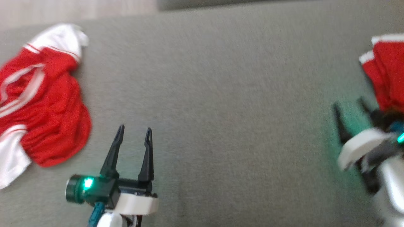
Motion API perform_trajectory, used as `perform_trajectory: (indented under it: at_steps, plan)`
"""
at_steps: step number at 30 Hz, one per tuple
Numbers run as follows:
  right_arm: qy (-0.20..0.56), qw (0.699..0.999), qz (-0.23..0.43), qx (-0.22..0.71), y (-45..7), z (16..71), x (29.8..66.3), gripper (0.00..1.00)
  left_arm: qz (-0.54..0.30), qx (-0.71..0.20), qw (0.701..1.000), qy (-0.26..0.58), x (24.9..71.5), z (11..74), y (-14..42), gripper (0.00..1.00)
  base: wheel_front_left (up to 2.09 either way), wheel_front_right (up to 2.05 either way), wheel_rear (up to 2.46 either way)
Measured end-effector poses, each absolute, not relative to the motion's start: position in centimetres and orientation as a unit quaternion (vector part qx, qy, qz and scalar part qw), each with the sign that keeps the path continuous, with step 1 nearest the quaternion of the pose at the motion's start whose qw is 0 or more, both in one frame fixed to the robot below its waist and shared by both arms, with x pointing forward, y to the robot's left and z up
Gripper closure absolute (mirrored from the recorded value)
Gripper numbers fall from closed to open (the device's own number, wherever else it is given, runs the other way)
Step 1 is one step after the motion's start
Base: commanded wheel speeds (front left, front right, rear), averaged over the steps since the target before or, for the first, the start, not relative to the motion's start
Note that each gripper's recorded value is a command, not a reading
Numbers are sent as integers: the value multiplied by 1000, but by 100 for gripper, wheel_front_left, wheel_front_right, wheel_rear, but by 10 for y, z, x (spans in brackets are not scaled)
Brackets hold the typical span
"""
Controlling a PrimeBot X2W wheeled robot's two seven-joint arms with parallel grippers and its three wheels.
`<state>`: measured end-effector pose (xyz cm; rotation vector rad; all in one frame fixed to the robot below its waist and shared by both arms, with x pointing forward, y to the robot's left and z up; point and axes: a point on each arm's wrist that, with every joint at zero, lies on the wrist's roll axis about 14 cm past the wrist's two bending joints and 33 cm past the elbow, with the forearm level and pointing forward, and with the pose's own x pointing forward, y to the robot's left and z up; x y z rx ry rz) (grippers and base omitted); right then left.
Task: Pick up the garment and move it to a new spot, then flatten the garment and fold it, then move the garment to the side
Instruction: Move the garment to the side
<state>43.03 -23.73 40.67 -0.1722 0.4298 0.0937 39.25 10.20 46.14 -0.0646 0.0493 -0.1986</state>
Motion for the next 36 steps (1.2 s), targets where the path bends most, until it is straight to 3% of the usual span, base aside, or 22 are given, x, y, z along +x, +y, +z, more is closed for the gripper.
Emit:
perform_trajectory:
  at_steps: [8,15,19,26,36]
  plan:
    - [156,978,137,2,-139,404,380,0,-53,-26,998,9,344,477,129,0,0,0,0]
    - [59,984,162,37,-101,454,363,0,-6,-25,999,-19,312,492,155,0,0,0,0]
    - [1,987,158,37,-101,486,348,0,1,-25,999,-44,305,506,160,0,0,0,0]
    - [13,991,125,37,-120,473,309,0,-3,-10,999,-46,296,505,161,0,0,0,0]
    - [10,992,114,42,-124,474,302,0,-8,-6,1000,-30,290,495,160,0,0,0,0]
